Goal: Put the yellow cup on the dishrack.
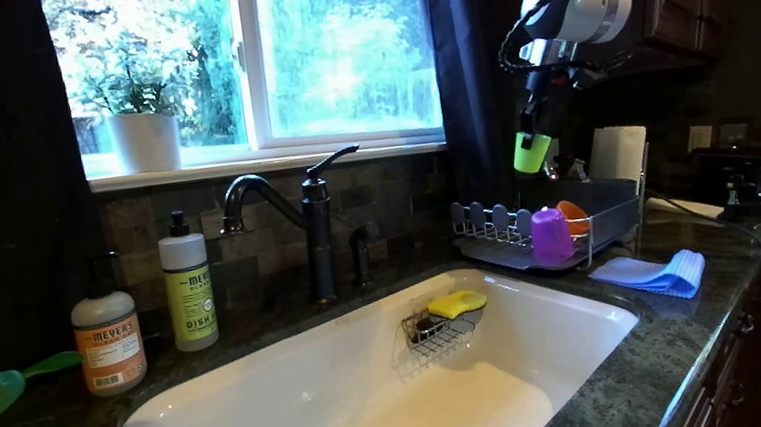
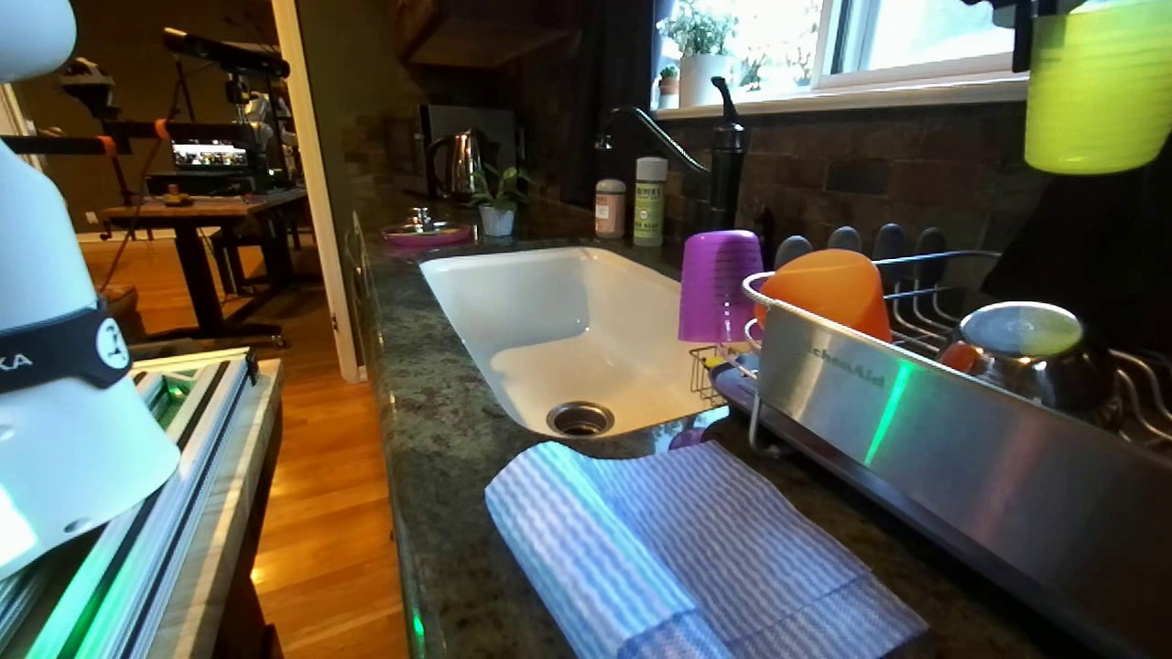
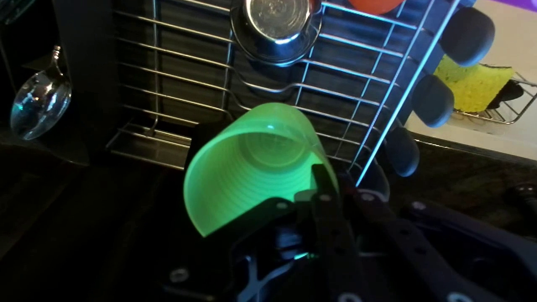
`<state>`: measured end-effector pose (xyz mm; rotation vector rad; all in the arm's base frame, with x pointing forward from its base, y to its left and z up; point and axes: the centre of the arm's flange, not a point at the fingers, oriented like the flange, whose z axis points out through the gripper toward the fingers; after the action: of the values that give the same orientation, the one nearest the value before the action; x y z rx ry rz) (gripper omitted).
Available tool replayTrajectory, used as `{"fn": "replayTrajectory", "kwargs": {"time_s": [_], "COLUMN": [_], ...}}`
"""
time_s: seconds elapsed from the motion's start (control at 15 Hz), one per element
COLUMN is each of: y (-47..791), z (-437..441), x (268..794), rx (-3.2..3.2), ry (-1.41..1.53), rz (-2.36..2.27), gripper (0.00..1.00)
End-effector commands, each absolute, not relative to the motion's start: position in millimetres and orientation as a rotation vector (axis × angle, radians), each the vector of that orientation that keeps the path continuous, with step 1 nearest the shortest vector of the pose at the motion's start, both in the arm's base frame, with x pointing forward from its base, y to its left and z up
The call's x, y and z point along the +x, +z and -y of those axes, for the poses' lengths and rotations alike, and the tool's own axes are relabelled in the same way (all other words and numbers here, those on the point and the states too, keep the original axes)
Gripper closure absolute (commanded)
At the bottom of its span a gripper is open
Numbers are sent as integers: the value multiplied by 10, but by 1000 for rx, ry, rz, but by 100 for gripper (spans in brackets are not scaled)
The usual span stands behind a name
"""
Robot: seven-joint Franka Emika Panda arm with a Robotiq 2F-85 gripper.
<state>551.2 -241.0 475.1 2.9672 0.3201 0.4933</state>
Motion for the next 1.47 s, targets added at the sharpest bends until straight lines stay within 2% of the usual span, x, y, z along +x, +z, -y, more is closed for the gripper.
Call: {"fn": "replayTrajectory", "kwargs": {"time_s": [0.0,0.47,1.13,1.33,1.4], "y": [4668,4139,3569,3473,3452], "z": [2357,1684,1718,1794,1823], "x": [5659,6253,6171,6173,6179], "rx": [2956,3017,3055,3033,3022], "ry": [445,312,-78,-100,-97], "rz": [-292,-435,-94,19,53], "gripper": [99,99,99,99,71]}}
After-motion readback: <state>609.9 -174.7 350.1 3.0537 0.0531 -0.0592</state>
